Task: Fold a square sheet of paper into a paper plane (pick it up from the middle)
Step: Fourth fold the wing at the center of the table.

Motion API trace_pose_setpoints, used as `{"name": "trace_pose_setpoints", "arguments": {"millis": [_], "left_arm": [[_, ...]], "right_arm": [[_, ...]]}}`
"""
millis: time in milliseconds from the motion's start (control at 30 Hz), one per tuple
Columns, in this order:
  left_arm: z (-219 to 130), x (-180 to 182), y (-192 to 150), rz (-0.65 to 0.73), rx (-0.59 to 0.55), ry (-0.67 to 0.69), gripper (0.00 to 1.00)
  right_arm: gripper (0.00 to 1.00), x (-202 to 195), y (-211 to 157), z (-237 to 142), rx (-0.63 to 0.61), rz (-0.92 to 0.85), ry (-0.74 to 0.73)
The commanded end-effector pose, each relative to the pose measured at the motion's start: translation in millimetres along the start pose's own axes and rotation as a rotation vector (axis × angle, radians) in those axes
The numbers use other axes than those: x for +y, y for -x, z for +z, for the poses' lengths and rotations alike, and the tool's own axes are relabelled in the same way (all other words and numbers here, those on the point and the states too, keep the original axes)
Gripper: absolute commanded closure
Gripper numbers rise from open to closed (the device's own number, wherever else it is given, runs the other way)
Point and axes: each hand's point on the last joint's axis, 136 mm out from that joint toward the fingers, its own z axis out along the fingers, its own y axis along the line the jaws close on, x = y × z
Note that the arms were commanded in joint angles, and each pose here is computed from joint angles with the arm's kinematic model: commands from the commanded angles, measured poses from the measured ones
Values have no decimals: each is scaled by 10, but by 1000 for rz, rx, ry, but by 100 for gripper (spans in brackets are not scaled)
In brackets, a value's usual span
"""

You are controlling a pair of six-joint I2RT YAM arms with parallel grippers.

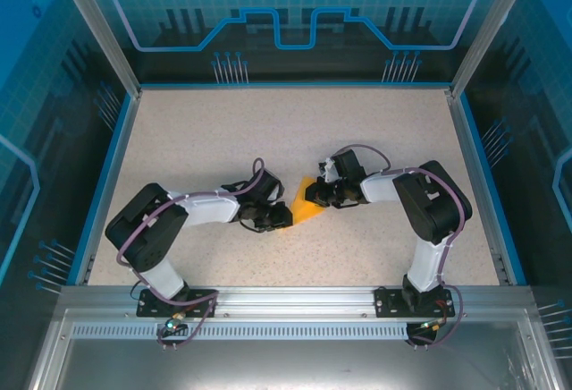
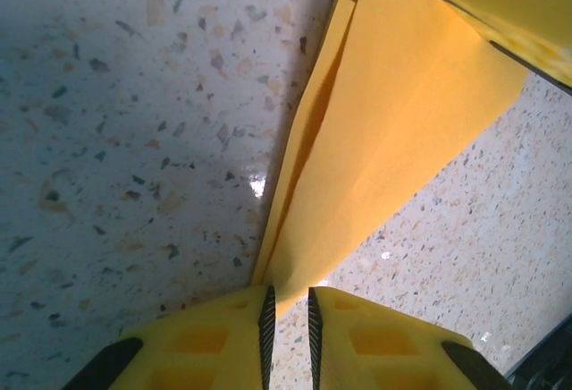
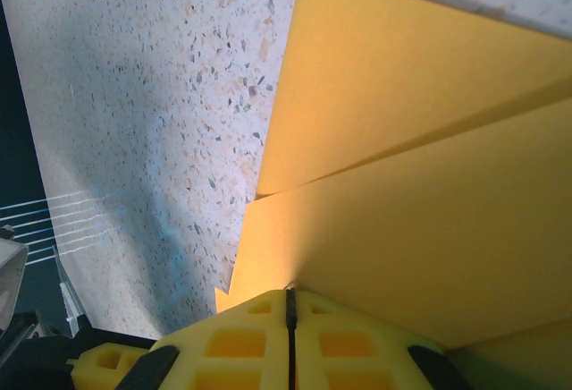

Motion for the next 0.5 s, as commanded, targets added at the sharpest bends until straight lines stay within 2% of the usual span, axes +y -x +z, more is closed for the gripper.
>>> {"name": "trace_pose_setpoints", "arguments": {"millis": [0, 467], "left_arm": [[-109, -63, -107, 1, 38, -40, 79], [104, 296, -174, -40, 72, 88, 80]], "right_arm": [[92, -691, -370, 118, 90, 92, -221], [92, -705, -386, 123, 95, 97, -224]]}}
